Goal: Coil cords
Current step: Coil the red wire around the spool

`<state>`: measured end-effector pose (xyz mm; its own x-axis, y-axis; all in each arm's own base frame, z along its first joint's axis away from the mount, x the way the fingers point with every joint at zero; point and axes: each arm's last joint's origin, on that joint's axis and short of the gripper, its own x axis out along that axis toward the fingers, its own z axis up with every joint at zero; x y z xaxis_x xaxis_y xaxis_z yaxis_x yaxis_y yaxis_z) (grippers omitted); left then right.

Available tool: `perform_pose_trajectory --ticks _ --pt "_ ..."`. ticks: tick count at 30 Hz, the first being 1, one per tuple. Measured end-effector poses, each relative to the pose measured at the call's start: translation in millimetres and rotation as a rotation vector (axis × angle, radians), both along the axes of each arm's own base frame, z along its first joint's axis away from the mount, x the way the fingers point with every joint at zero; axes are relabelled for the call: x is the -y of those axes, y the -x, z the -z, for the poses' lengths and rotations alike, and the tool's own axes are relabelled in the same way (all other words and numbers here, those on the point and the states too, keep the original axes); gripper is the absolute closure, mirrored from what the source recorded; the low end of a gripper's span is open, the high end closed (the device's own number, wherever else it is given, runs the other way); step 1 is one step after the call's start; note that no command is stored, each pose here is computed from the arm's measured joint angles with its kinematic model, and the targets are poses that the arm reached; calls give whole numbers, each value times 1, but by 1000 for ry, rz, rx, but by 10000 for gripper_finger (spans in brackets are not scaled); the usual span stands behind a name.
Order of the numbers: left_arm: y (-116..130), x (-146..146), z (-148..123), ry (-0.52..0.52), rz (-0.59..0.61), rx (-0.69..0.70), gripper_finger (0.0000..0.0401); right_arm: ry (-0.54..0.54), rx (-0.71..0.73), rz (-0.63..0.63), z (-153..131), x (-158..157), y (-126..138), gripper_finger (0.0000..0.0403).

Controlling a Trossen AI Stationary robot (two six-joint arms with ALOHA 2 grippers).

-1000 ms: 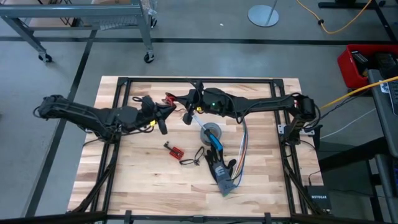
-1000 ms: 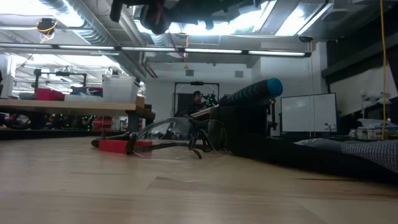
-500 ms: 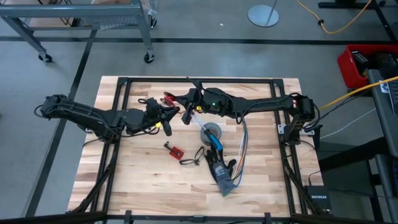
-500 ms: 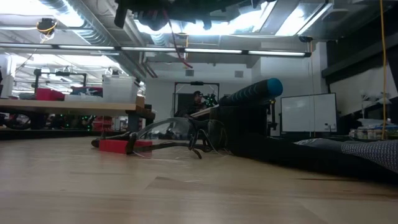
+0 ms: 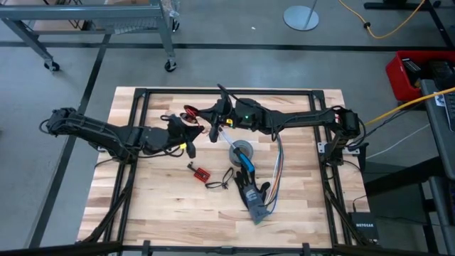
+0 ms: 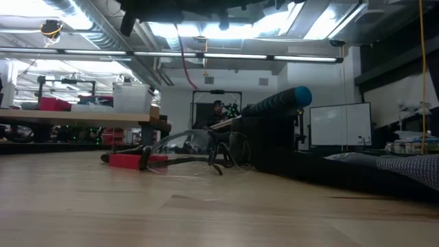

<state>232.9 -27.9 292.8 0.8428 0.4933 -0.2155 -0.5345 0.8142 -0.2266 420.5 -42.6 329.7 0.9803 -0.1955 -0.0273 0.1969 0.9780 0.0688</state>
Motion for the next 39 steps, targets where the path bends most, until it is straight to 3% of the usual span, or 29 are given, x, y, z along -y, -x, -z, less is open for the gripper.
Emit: perform_pose_trajectory --ticks 8,14,19,23,30,39 --pt "3 1 6 -25 6 -84 400 39 -78 -12 -11 1 15 401" --pt "5 0 5 -98 22 -128 399 37 -92 -59 -20 -2 23 401" --pt "5 1 6 -134 50 -157 379 34 -86 -112 -20 -3 23 401" --pt "5 2 11 -124 107 -196 346 40 -44 -112 -28 -4 25 401" --pt "8 1 18 -61 83 -232 284 40 -44 -118 -29 -4 26 401" --pt "9 1 19 -46 77 -246 288 41 -37 -118 -33 -4 30 401"
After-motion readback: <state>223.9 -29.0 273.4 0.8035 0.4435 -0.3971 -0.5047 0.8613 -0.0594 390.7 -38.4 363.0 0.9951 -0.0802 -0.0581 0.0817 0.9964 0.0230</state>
